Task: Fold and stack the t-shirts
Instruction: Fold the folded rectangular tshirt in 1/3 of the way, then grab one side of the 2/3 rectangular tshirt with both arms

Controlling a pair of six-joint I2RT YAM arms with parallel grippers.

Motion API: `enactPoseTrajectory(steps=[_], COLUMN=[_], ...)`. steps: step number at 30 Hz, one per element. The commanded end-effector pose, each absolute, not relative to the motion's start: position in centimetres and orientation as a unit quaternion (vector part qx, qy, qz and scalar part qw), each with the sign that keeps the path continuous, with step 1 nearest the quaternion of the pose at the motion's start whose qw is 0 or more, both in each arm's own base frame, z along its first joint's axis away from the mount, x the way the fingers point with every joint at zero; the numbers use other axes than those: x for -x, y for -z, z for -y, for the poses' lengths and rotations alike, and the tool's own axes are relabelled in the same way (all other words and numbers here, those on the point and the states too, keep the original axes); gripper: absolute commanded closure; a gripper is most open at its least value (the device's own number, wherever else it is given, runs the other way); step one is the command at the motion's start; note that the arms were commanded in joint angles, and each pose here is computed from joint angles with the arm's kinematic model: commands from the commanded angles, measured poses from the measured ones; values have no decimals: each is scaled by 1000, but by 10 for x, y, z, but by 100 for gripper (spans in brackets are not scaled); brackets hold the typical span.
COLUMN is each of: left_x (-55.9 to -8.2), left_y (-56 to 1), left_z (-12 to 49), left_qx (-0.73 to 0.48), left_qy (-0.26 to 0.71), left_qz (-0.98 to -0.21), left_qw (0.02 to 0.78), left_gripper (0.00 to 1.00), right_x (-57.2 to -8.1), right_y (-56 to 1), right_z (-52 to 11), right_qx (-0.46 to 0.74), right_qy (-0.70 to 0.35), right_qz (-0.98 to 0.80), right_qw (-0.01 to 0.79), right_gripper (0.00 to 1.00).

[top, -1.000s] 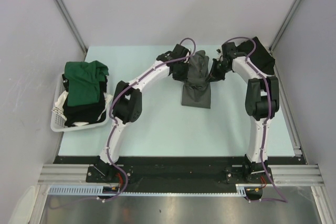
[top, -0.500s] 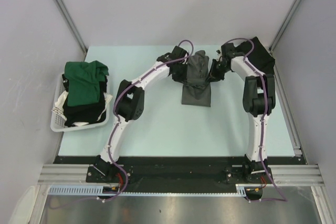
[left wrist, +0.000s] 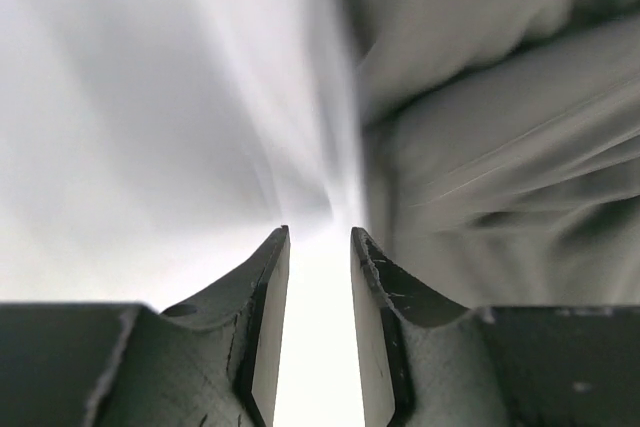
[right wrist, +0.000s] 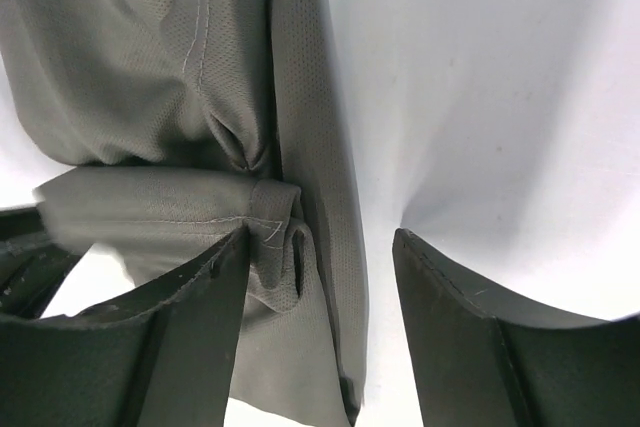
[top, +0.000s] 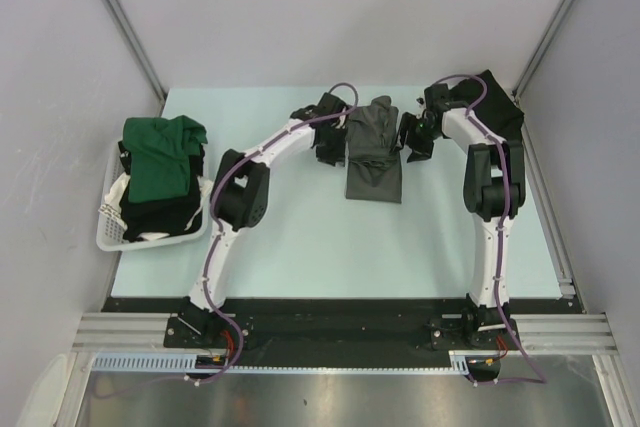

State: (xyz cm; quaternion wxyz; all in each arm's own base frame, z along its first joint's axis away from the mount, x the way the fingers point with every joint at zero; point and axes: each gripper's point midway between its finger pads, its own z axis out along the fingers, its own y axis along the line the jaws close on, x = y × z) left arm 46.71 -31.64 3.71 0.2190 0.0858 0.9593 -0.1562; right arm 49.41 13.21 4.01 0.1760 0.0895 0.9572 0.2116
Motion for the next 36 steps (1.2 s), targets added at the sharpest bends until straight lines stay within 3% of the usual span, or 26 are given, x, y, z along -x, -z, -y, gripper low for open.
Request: enactPoseTrajectory(steps=[1, 11, 24, 36], left_x=[-461, -400, -340, -343], left_y=[-84, -108, -96, -84], left_z=[295, 288, 339, 350], left_qx=[-86, -85, -131, -139], left_qy=[146, 185, 221, 215], left_qz=[-952, -946, -941, -943], left_qw=[257, 253, 219, 213], left_gripper=[63, 62, 62, 61], right_x=[-495, -438, -386, -381], right_y=[-85, -105, -101, -84], right_z=[-125, -116, -118, -124], right_qx=[-85, -101, -118, -127], right_qy=[-206, -194, -179, -206], right_qz=[-949, -948, -951, -945], right_qw=[225, 232, 221, 220], right_gripper=[36, 35, 33, 33])
